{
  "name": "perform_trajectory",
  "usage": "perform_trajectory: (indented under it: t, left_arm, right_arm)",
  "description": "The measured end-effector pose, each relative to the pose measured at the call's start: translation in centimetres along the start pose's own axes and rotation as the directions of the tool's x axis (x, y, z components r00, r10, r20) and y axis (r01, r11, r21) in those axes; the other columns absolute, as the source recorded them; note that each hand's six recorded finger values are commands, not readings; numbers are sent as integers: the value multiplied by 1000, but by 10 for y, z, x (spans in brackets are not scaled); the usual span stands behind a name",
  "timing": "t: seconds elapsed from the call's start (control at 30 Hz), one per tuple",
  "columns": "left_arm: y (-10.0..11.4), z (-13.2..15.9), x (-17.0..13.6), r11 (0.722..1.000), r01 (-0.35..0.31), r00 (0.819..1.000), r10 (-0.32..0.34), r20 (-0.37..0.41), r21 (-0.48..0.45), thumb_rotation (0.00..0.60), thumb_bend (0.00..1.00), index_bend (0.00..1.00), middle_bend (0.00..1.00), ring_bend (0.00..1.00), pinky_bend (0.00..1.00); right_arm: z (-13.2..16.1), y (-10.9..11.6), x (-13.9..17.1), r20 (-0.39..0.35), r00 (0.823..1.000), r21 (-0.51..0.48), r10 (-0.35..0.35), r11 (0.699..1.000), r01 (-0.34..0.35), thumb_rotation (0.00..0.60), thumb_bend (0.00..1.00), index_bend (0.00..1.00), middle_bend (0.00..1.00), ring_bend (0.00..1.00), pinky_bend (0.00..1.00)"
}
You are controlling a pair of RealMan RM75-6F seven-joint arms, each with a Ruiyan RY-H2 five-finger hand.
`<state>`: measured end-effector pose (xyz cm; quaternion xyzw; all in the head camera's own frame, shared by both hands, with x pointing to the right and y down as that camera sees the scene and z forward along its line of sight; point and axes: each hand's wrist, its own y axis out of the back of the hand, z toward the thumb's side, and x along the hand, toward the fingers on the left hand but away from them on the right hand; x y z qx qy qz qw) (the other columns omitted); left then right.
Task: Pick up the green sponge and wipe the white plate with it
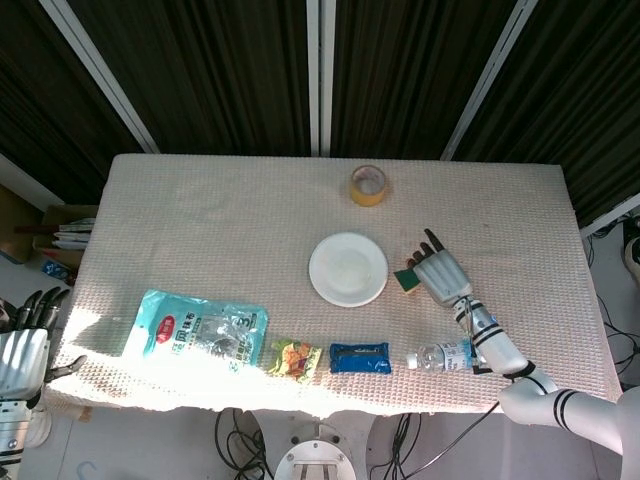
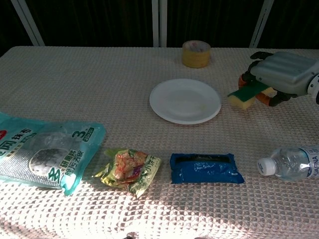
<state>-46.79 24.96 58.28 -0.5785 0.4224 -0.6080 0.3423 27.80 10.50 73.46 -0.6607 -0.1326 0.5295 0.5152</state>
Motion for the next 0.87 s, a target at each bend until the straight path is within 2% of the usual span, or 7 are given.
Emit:
perform_trajectory:
  t: [0.07, 0.2, 0.4, 0.53, 0.7, 0.77, 0.87]
  left_arm:
    - [1, 1, 0, 1000, -3, 1000, 3, 1, 2, 600, 24, 97, 65, 61, 162]
    - [3, 1, 0, 1000, -7, 1000, 7, -4, 4, 600, 24, 97, 65, 61, 162]
    - [5, 0, 1, 1000, -10, 1000, 10, -2, 6, 600, 24, 97, 65, 61, 162]
    - [10, -2, 3, 1000, -25, 1000, 25, -10, 6, 600, 23, 97, 65, 61, 162]
    - [13, -2, 5, 999, -49, 999, 49, -13, 20, 600, 24, 97, 65, 61, 162]
    - [13, -1, 6, 998, -58, 998, 58, -14, 30, 600, 24, 97, 65, 61, 161]
    - [12, 2, 8, 997, -66, 998, 66, -8, 42, 600, 24, 97, 65, 61, 161]
  right_arm:
    - [1, -10, 4, 7, 1000, -18, 30, 999, -30, 600, 285, 21, 63, 3, 0]
    - [1, -13, 12, 14, 999, -52, 34, 998, -33, 600, 157, 0, 0, 0, 0]
    - [-18, 2, 43, 78, 997, -126, -24, 991, 34, 600, 148, 0, 0, 0, 0]
    - [-43, 20, 78, 167, 982, -173, -90, 978, 119, 600, 175, 0, 6, 0, 0]
    - [-79, 41, 143, 328, 924, -198, -194, 943, 268, 600, 243, 0, 14, 0, 0]
    - [-91, 45, 178, 397, 892, -211, -216, 924, 318, 600, 258, 0, 14, 0, 0]
    - [-100, 47, 222, 466, 859, -242, -211, 904, 353, 600, 264, 0, 11, 0, 0]
